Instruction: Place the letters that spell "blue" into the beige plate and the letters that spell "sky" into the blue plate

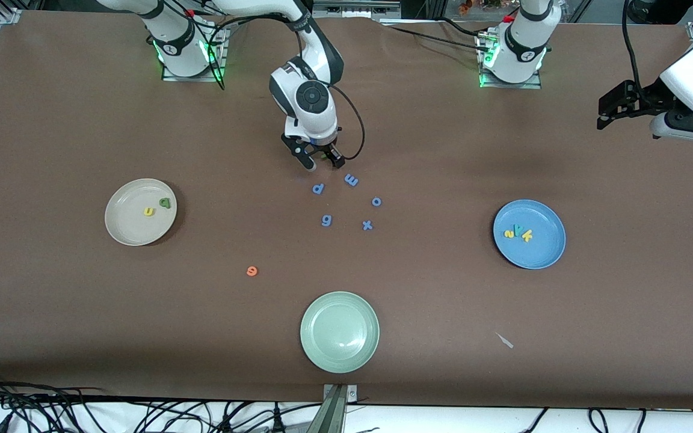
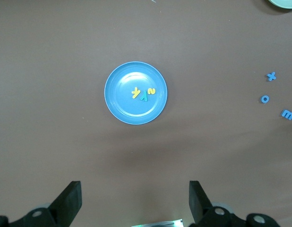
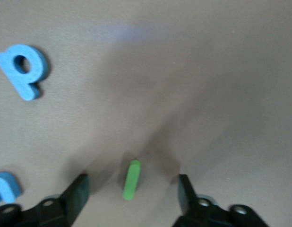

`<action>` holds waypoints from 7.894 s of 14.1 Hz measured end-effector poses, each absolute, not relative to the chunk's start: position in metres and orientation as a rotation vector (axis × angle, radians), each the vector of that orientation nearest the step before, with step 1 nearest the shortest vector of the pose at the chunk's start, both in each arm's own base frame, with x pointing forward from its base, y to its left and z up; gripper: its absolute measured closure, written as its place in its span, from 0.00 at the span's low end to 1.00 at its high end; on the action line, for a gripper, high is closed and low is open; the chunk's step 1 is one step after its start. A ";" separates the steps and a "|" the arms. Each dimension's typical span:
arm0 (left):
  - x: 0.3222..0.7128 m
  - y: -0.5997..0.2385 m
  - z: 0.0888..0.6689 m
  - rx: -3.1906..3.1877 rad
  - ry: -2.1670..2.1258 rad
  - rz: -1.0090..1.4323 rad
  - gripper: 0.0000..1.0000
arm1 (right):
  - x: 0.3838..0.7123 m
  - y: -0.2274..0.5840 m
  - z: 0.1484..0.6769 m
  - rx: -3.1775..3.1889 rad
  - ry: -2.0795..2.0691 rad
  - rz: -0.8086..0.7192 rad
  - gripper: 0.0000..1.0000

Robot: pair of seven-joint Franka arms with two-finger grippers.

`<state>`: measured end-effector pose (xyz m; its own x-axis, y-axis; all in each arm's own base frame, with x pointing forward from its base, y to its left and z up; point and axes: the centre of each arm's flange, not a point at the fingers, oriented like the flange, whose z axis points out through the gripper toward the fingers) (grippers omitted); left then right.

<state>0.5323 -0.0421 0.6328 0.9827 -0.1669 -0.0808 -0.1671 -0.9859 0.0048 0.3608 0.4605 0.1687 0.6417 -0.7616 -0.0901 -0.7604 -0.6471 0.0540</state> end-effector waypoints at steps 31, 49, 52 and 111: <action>0.545 -0.042 0.620 -3.147 0.259 0.117 0.00 | 0.555 0.012 0.264 2.907 -0.170 -0.287 0.91; 0.552 -0.030 0.616 -3.152 0.221 0.097 0.00 | 0.647 0.222 0.258 3.159 -0.128 -0.134 0.00; 0.552 -0.026 0.616 -3.154 0.209 0.095 0.00 | 0.663 0.223 0.238 3.138 -0.139 -0.090 0.00; 0.559 -0.005 0.607 -3.160 0.142 0.111 0.00 | 0.624 0.037 0.303 3.092 0.037 -0.682 0.00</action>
<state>0.5591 -0.0054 0.6067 0.9936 -0.0902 -0.0687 -0.0886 -0.9957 0.0262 0.6242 0.0369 0.3031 0.9071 0.0284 -0.4200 0.0177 -0.9994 -0.0294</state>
